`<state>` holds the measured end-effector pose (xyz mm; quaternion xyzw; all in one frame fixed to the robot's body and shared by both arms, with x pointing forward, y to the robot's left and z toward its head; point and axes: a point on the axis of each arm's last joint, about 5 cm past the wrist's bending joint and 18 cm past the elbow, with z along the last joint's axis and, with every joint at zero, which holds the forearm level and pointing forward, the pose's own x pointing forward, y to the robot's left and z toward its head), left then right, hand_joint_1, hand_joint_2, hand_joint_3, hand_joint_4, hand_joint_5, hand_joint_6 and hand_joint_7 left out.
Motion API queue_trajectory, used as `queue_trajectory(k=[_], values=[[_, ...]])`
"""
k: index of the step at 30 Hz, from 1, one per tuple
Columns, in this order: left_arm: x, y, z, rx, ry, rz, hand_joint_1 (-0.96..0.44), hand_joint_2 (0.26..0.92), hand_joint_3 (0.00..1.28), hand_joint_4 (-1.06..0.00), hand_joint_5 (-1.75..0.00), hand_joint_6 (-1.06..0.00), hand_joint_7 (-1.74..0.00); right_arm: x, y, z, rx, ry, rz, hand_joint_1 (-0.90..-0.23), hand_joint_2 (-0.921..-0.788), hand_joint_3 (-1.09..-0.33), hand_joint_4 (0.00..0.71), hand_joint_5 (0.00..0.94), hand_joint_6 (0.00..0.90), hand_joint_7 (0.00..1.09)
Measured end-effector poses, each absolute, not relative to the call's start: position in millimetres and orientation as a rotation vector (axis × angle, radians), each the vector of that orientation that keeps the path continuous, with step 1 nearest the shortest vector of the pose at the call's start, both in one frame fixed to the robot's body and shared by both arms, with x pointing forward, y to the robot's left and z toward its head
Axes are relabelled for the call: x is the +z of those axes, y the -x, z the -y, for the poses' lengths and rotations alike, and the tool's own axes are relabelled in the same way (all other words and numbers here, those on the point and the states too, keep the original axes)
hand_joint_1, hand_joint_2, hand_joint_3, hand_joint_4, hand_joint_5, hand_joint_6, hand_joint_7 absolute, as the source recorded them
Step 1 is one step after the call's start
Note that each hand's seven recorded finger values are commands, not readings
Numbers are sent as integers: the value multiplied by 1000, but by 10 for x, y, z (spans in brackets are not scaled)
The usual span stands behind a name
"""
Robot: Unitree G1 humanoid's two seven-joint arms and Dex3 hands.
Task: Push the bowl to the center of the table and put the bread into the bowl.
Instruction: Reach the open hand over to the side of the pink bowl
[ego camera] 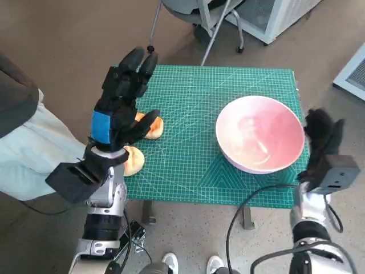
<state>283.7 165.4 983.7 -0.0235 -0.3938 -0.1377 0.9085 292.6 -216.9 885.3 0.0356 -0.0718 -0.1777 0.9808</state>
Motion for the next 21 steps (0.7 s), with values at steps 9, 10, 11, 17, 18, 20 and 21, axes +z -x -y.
queue_trajectory(k=[9,10,11,17,18,20,21], values=[[9818,-2817,-1735,-274,21,802,-482,921,229,-344,0,-296,-276,8809,-2978,1988,-337,-191,49,-467,-921,-822,302,1,122,627],[9819,-2817,-1742,-272,18,802,-484,921,229,-344,0,-300,-269,8818,-2992,1967,-332,-201,44,-466,-921,-820,291,0,117,623],[9819,-2816,-1750,-271,16,802,-484,921,229,-344,0,-303,-264,8829,-3008,1940,-325,-210,40,-465,-921,-819,284,0,113,621],[9814,-2788,-1799,-262,1,803,-485,921,231,-346,-2,-312,-248,8922,-3112,1802,-283,-262,23,-473,-921,-814,255,0,105,619],[9810,-2778,-1810,-260,-3,804,-486,921,230,-347,-2,-312,-244,8939,-3127,1786,-277,-271,23,-476,-921,-811,248,0,97,636],[9806,-2756,-1836,-255,-11,806,-486,921,230,-349,-3,-312,-238,8971,-3156,1756,-271,-299,22,-478,-921,-809,243,0,90,651],[9804,-2748,-1849,-252,-15,806,-486,921,230,-349,-3,-311,-234,8984,-3168,1742,-270,-313,21,-478,-921,-808,241,0,87,658]])
